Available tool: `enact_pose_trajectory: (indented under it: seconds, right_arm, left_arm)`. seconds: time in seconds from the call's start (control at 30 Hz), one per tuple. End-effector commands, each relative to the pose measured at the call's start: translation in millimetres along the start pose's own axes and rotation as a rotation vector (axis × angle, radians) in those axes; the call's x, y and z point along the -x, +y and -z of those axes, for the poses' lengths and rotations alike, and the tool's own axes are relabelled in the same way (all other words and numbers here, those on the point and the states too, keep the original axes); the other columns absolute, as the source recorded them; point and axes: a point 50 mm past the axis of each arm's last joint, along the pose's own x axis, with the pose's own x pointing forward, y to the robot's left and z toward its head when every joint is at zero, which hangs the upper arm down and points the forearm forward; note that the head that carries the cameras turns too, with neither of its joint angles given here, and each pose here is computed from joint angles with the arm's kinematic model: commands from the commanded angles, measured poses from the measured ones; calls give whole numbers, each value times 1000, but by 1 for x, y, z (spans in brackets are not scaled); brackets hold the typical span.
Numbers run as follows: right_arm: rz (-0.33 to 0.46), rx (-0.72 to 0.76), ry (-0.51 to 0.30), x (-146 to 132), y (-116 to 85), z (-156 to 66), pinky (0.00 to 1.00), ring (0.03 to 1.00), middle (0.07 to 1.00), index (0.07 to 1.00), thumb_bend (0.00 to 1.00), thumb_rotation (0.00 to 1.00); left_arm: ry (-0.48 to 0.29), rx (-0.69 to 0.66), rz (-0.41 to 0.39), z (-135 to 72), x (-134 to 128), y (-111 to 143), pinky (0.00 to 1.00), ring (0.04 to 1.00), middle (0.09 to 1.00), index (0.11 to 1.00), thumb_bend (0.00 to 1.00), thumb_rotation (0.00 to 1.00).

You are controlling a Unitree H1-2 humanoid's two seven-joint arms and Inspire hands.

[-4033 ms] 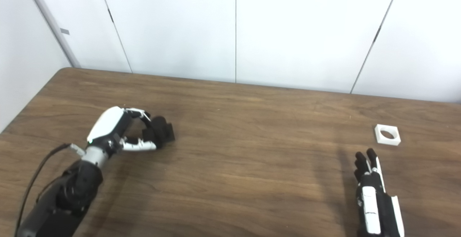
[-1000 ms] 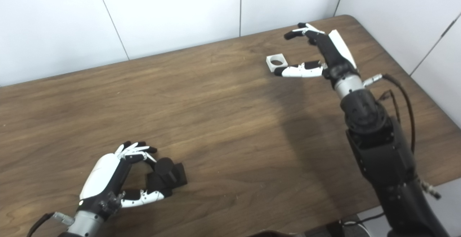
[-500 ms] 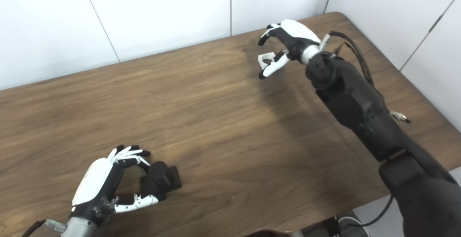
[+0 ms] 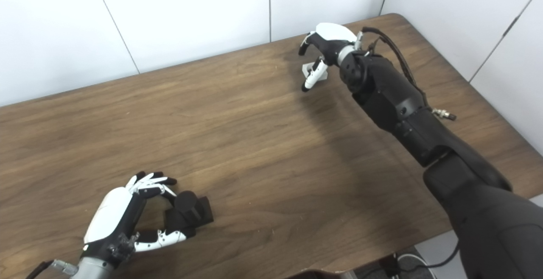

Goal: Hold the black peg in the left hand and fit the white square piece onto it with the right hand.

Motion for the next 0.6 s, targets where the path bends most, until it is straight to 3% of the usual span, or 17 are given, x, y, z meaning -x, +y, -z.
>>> enact_pose_trajectory:
  seconds: [0.0,0.57]
  right_arm:
    - [90,32,-12,-4,-41,-4,1000,1000,938,717,868,175]
    - [44,98,39,-7,-51,5,1000,992,912,691,852,163]
  left_arm:
    - [41,23,142,6,13,-22,1000,874,793,486,519,46]
    - [37,22,141,4,13,-20,997,872,792,486,519,46]
